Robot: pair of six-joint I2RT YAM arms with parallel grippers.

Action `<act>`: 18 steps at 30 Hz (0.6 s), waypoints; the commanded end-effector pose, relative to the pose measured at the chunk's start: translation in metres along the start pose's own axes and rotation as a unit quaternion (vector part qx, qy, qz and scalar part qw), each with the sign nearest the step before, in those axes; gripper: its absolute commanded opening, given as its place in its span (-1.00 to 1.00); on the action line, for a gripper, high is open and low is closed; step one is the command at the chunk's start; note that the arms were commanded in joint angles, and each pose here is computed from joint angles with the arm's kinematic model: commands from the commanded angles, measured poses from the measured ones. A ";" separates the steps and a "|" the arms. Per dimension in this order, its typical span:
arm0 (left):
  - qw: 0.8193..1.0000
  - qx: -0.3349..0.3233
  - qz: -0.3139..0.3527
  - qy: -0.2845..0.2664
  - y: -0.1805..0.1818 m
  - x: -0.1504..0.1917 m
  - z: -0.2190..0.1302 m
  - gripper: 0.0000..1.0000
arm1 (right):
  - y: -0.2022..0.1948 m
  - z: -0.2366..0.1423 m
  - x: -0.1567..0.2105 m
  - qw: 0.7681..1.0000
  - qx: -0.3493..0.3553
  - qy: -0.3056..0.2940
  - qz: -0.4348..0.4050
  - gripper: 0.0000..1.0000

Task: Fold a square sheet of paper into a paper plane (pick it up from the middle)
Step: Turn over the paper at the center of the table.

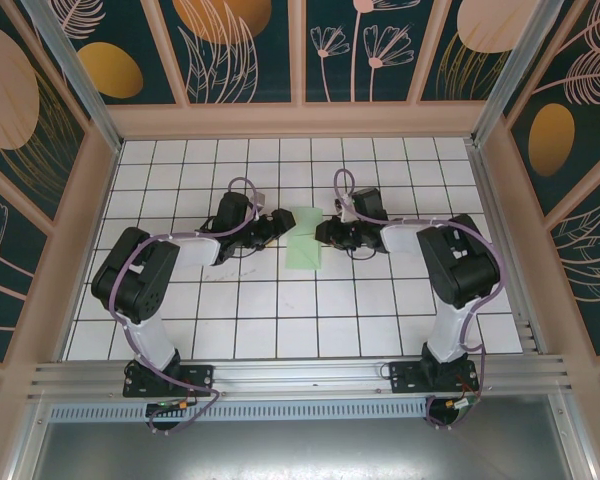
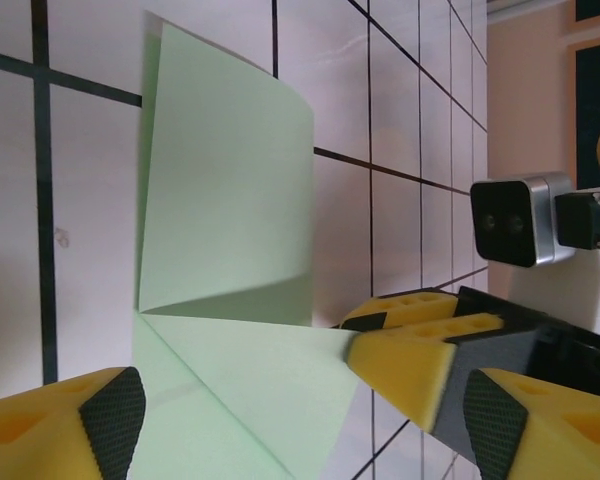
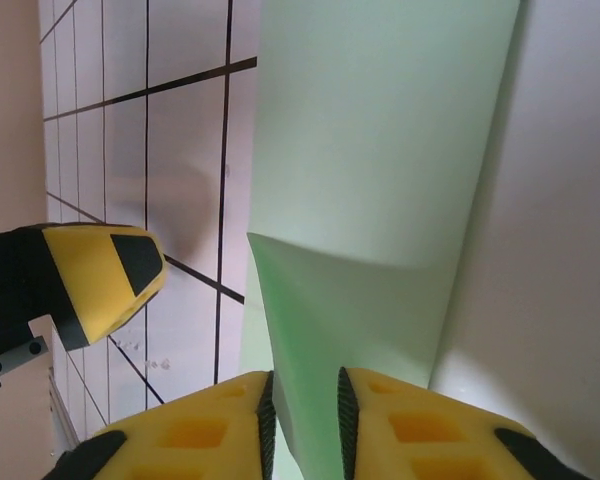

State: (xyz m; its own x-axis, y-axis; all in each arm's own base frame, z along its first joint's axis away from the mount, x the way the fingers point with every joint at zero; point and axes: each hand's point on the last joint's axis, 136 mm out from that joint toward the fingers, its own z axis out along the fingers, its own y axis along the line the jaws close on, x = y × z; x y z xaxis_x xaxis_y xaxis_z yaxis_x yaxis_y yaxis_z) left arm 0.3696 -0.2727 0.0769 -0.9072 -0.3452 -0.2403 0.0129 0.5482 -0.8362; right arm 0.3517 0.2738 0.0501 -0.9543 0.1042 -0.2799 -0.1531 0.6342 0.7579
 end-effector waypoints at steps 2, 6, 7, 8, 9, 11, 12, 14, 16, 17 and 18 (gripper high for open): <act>0.999 0.018 -0.026 0.026 0.002 0.011 0.007 0.58 | 0.007 0.003 -0.013 1.000 -0.017 -0.016 -0.014 -0.77; 0.998 0.028 -0.029 0.042 0.001 0.018 0.011 0.38 | 0.003 -0.002 -0.015 0.999 -0.016 -0.030 -0.006 -0.89; 0.998 0.030 -0.029 0.045 0.000 0.019 0.011 0.35 | 0.003 -0.003 -0.016 0.999 -0.016 -0.034 -0.004 -0.90; 0.998 0.033 -0.028 0.049 -0.001 0.021 0.012 0.31 | 0.002 -0.004 -0.016 0.999 -0.016 -0.036 -0.002 -0.90; 0.998 0.034 -0.028 0.052 0.000 0.022 0.013 0.27 | 0.001 -0.006 -0.016 0.999 -0.017 -0.040 0.001 -0.91; 0.997 0.036 -0.028 0.059 -0.001 0.025 0.016 0.20 | 0.001 -0.009 -0.017 0.999 -0.020 -0.046 0.005 -0.91; 0.997 0.039 -0.028 0.064 -0.002 0.026 0.017 0.16 | 0.000 -0.009 -0.017 0.999 -0.020 -0.047 0.005 -0.91; 0.996 0.044 -0.026 0.072 -0.004 0.028 0.021 0.11 | 0.000 -0.009 -0.016 0.999 -0.019 -0.046 0.007 -0.91; 0.996 0.047 -0.023 0.077 -0.005 0.030 0.024 0.06 | -0.002 -0.009 -0.015 0.999 -0.018 -0.045 0.009 -0.91; 0.995 0.047 -0.022 0.080 -0.005 0.031 0.026 0.03 | -0.001 -0.009 -0.016 0.999 -0.019 -0.046 0.009 -0.91; 0.995 0.048 -0.021 0.082 -0.005 0.031 0.028 0.01 | -0.001 -0.009 -0.015 0.999 -0.018 -0.046 0.009 -0.91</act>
State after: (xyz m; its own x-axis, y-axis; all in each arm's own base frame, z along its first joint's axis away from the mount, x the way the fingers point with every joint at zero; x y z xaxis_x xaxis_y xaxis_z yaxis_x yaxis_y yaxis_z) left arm 0.3497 -0.2963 0.0539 -0.9575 -0.2669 -0.1090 -0.0367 0.4878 -0.8722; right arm 0.3589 0.2648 0.0458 -0.9457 0.1656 -0.2798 -0.1215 0.6181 0.7767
